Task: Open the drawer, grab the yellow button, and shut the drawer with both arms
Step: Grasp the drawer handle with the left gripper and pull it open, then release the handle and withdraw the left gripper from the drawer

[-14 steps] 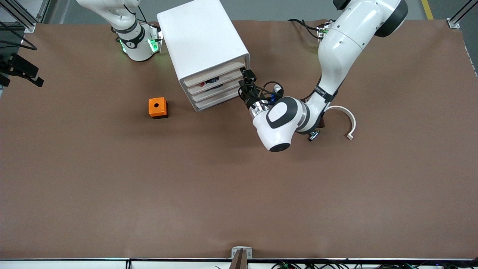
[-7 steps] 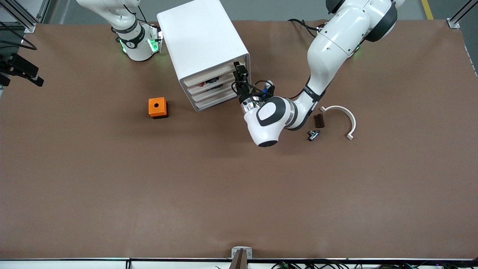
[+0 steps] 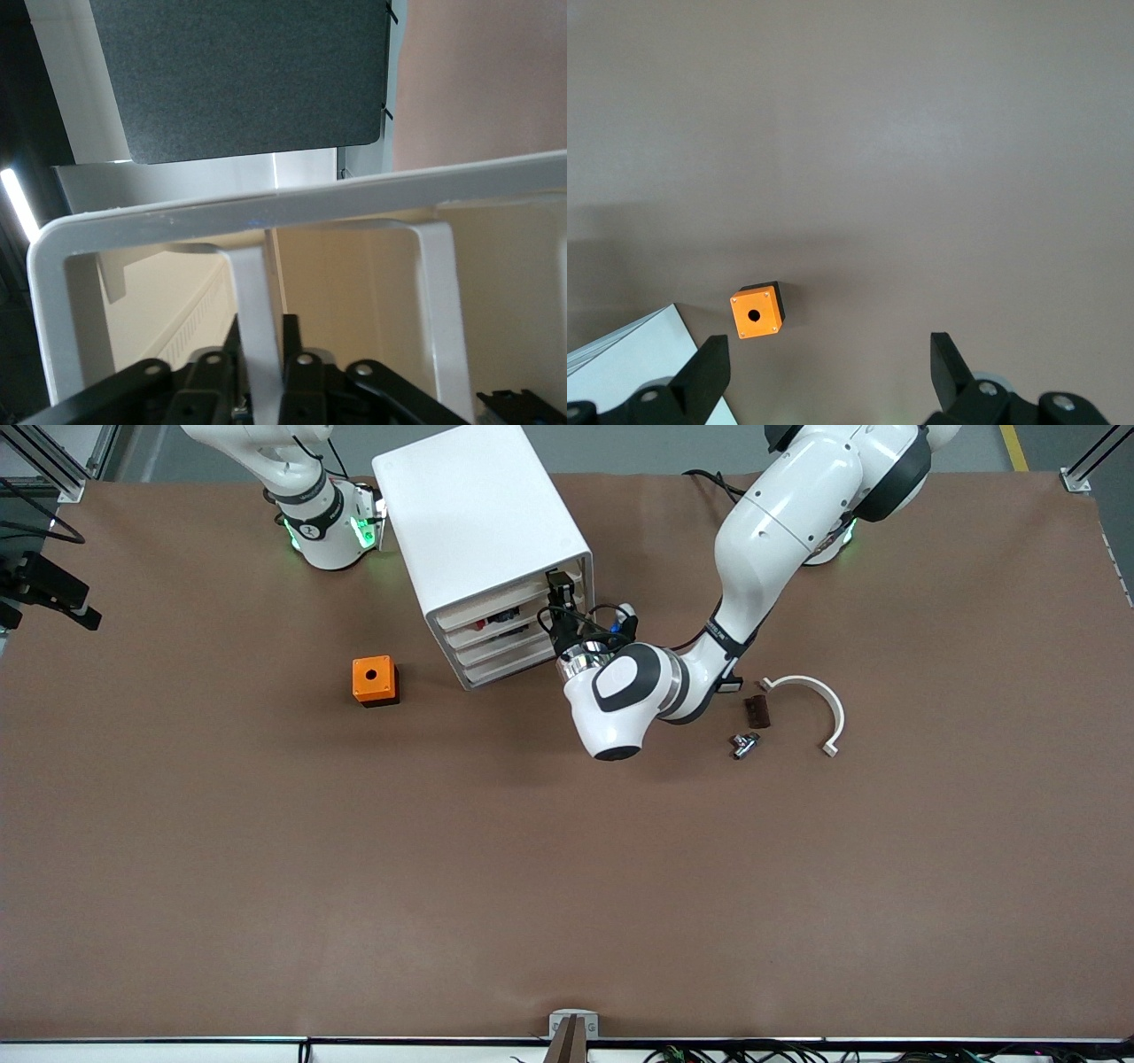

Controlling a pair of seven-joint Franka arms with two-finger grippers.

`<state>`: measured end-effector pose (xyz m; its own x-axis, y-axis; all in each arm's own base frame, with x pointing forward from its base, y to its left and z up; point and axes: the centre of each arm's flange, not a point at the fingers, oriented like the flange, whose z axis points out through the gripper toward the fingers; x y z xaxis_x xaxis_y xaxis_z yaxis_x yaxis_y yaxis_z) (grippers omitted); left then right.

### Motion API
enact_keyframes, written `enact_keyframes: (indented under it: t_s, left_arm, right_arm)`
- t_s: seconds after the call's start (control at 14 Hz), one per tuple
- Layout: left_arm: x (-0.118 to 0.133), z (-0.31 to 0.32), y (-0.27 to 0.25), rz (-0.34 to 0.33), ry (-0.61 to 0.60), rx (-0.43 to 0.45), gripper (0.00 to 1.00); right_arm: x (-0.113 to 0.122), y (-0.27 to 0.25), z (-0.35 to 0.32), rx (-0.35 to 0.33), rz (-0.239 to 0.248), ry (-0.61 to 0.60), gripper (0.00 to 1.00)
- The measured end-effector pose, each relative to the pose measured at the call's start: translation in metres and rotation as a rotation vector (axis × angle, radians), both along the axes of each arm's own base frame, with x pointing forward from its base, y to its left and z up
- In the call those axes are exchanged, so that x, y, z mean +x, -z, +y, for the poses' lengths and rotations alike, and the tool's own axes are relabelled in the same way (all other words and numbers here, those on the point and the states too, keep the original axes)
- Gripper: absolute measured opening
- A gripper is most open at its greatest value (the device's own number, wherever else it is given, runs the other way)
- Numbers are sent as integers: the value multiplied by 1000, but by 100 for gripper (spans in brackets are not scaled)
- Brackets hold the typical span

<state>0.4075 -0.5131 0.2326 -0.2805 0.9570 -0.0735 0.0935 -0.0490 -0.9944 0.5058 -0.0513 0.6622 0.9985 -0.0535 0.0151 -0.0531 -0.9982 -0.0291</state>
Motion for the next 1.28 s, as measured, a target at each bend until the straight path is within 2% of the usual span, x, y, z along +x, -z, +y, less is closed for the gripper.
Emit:
enact_keyframes:
  t_s: [0.07,0.14,0.43,0.85,1.14,1.28]
  left_arm:
    - [0,0,1,4,-1,13,17]
    - [0,1,1,7,-3,22,11]
    - [10,8,2,14,-24,49,9]
    - [71,63,0,9,-152,46,11]
    - [104,97,-2,11,-238,38,13]
    - [117,112,-2,10,-274,33,14]
  right_arm:
    - [-1,1,-2,1,6,3,100]
    - [-1,1,-2,1,8,4,100]
    - [-1,1,-2,1,8,3,100]
    - [7,10,-2,0,17,3,100]
    - [23,25,-3,-4,9,5,100]
    - [31,38,-4,-5,25,6,100]
